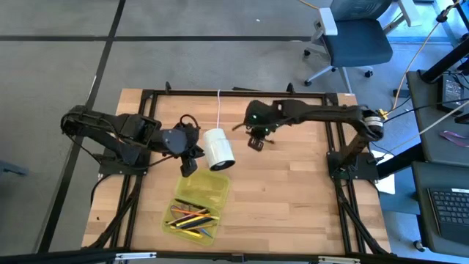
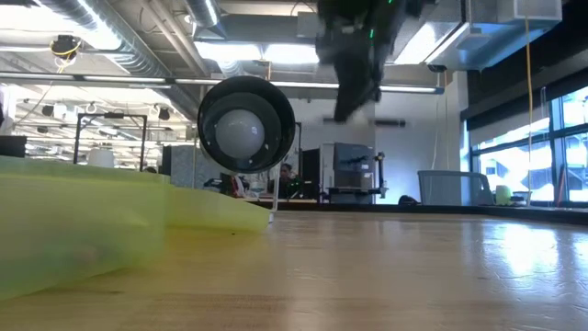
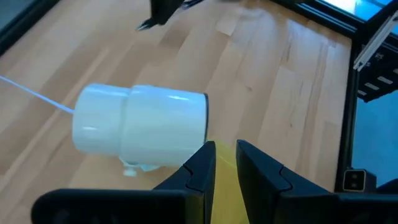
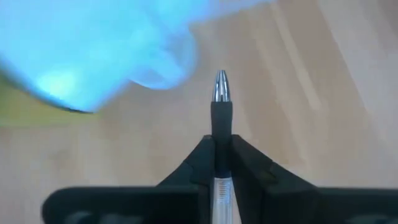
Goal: Pick & place school supplies into a supply box
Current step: Put the transparent black pen into the supply box
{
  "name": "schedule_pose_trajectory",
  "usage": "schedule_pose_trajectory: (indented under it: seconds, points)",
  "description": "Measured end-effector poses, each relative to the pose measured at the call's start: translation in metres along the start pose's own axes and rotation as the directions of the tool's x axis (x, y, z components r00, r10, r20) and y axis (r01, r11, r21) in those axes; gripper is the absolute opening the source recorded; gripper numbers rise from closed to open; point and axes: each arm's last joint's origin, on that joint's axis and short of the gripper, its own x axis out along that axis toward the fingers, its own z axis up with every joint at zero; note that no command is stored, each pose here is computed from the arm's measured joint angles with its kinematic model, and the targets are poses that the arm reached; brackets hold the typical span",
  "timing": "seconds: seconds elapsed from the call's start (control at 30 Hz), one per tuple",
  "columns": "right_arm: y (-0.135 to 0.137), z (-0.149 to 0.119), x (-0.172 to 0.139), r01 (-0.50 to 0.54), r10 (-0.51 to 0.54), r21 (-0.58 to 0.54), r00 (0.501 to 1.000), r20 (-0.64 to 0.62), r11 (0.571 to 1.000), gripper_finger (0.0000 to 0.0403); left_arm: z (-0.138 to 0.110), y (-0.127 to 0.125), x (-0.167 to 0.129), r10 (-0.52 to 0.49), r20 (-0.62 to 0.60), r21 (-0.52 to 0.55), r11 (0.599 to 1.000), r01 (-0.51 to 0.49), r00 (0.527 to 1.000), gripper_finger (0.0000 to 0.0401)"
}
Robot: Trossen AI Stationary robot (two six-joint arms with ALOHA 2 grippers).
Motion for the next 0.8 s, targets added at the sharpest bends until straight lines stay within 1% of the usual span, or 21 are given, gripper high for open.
schedule_pose_trajectory:
  seconds: [0.13, 0.2, 0.27, 0.37, 0.43, 0.53, 0.6, 0.67, 0.73, 0.8]
  points:
    - [0.037, -0.002, -0.030, -0.085, 0.087, -0.019, 0.987, 0.134, 0.996, 0.0040, -0.009, -0.009, -0.004, -0.013, -0.017, 0.022, 1.000, 0.014, 1.000, 0.0058]
    - [0.057, -0.002, -0.041, -0.139, 0.144, -0.037, 0.968, 0.205, 0.990, 0.0041, -0.015, -0.010, -0.008, 0.002, -0.040, 0.060, 0.998, 0.000, 0.999, 0.0058]
    - [0.076, 0.000, -0.047, -0.194, 0.203, -0.059, 0.939, 0.276, 0.979, 0.0041, -0.021, -0.009, -0.014, 0.033, -0.044, 0.066, 0.997, -0.030, 0.998, 0.0058]
    - [0.103, 0.002, -0.052, -0.273, 0.294, -0.109, 0.884, 0.364, 0.956, 0.0041, -0.027, -0.008, -0.024, 0.036, -0.042, 0.077, 0.997, -0.032, 0.998, 0.0058]
    - [0.122, 0.005, -0.054, -0.328, 0.357, -0.143, 0.828, 0.433, 0.934, 0.0041, -0.031, -0.008, -0.033, 0.004, -0.035, 0.093, 0.996, -0.001, 0.999, 0.0058]
    - [0.149, 0.007, -0.047, -0.365, 0.411, -0.194, 0.753, 0.514, 0.910, 0.0041, -0.037, -0.009, -0.047, -0.047, -0.017, 0.124, 0.991, 0.049, 0.999, 0.0058]
    - [0.163, 0.010, -0.044, -0.380, 0.432, -0.216, 0.699, 0.570, 0.899, 0.0040, -0.043, -0.009, -0.055, -0.076, 0.016, 0.140, 0.987, 0.073, 0.997, 0.0058]
    - [0.175, 0.010, -0.039, -0.383, 0.433, -0.221, 0.664, 0.609, 0.897, 0.0040, -0.052, -0.009, -0.059, -0.109, 0.047, 0.133, 0.986, 0.101, 0.993, 0.0058]
    - [0.185, 0.009, -0.035, -0.379, 0.422, -0.215, 0.631, 0.651, 0.900, 0.0040, -0.061, -0.011, -0.058, -0.146, 0.094, 0.119, 0.984, 0.135, 0.985, 0.0058]
    - [0.195, 0.009, -0.034, -0.373, 0.399, -0.204, 0.584, 0.706, 0.905, 0.0040, -0.071, -0.015, -0.052, -0.187, 0.148, 0.120, 0.978, 0.170, 0.971, 0.0058]
